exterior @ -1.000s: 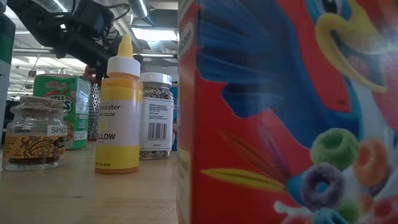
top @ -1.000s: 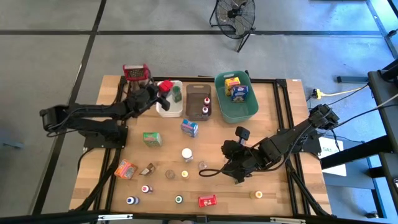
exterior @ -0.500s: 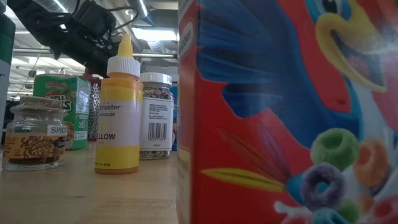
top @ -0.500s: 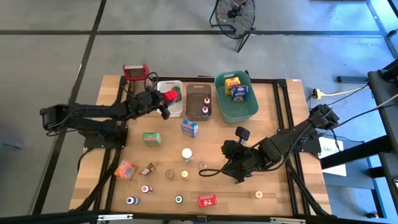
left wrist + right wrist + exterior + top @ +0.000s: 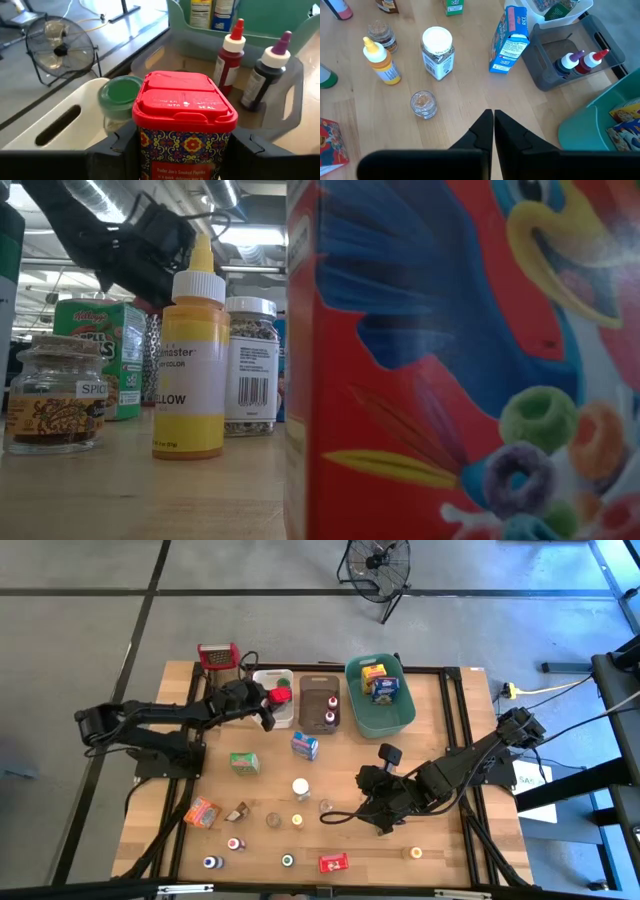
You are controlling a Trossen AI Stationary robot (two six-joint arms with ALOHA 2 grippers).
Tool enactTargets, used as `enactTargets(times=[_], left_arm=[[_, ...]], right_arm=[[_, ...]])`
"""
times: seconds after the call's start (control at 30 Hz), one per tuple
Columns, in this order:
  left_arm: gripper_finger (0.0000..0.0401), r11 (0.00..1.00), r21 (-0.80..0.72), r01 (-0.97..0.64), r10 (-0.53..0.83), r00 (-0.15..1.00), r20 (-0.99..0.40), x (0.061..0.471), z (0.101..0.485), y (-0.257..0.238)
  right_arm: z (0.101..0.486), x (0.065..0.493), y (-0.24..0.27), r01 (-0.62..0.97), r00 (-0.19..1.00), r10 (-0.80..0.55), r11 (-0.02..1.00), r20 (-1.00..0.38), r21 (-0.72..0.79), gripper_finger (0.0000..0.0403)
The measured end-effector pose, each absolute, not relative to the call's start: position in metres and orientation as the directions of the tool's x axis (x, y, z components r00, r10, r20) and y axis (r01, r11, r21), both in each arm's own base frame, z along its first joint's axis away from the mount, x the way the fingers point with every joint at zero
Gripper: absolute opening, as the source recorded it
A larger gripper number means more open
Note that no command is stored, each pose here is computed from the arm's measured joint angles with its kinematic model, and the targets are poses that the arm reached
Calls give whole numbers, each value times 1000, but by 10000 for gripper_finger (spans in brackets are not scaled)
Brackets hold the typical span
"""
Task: Pick & Place Kitchen Items
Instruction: Put the red spice can into the left white bin
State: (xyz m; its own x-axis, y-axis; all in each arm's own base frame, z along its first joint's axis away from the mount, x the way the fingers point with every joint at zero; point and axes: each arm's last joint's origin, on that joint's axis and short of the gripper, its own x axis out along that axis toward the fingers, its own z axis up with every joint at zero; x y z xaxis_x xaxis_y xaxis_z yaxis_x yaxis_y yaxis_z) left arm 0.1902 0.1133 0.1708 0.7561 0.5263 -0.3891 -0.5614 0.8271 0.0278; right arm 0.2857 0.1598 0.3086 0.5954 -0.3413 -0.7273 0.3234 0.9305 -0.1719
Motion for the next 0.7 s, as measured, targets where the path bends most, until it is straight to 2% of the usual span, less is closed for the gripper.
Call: enactTargets(times=[0.5,0.7], left_arm=[[183,810,42,-585,560,748,-357,199,154,132],[183,792,49,-609,577,718,-389,196,146,140]], right_arm=[[309,286,160,324,596,-343,930,-726,-173,19],[309,286,160,325,596,-344,930,-725,-174,19]])
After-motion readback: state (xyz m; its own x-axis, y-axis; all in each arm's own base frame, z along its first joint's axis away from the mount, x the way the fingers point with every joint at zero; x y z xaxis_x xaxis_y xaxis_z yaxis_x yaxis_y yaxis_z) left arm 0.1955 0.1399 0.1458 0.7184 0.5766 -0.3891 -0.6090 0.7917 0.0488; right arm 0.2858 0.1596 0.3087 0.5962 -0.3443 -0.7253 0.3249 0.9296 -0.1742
